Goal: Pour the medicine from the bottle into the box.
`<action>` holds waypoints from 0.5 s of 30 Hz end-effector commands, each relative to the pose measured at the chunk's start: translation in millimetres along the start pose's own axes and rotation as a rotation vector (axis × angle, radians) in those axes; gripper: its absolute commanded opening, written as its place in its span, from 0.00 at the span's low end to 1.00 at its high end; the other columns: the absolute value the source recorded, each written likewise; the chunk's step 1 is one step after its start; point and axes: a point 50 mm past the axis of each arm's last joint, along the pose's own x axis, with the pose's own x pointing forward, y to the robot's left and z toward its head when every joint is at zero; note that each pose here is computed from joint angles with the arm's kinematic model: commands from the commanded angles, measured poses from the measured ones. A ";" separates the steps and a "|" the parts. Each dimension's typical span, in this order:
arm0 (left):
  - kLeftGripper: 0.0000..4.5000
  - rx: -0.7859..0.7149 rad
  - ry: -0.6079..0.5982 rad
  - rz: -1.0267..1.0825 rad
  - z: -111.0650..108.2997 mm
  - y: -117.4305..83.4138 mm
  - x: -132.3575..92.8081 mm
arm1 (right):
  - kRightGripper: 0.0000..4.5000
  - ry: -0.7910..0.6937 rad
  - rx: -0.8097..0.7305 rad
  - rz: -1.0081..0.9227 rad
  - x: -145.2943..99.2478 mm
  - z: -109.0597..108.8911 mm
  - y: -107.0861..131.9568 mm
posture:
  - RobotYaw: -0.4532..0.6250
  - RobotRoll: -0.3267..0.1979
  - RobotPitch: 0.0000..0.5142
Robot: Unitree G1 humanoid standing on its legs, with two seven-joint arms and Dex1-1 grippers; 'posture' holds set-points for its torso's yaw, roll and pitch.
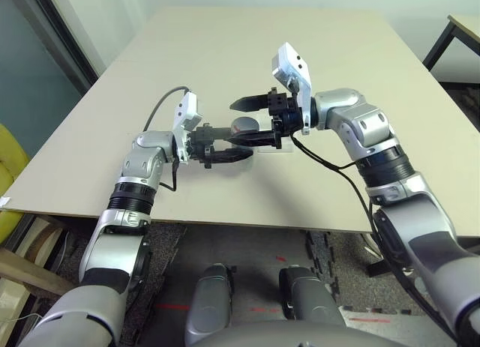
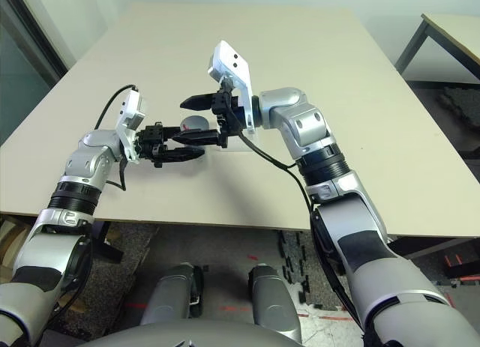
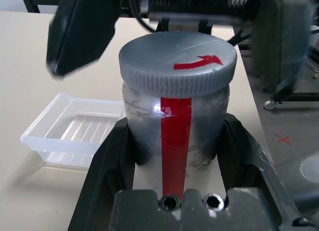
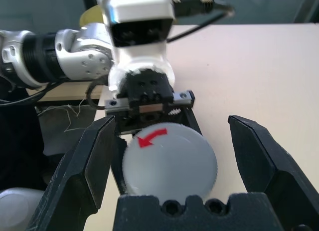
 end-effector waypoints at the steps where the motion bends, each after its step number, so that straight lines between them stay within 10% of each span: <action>1: 0.55 0.010 0.002 -0.029 2.6 -2.5 3.2 | 1.00 0.012 0.007 -0.022 -0.1 -5.6 -2.0 | 0.39 0.62 0.12; 15: 0.55 -0.002 0.005 -0.018 0.6 -2.4 0.4 | 1.00 0.011 0.021 -0.105 -33.9 -8.3 -11.6 | 0.39 0.62 0.13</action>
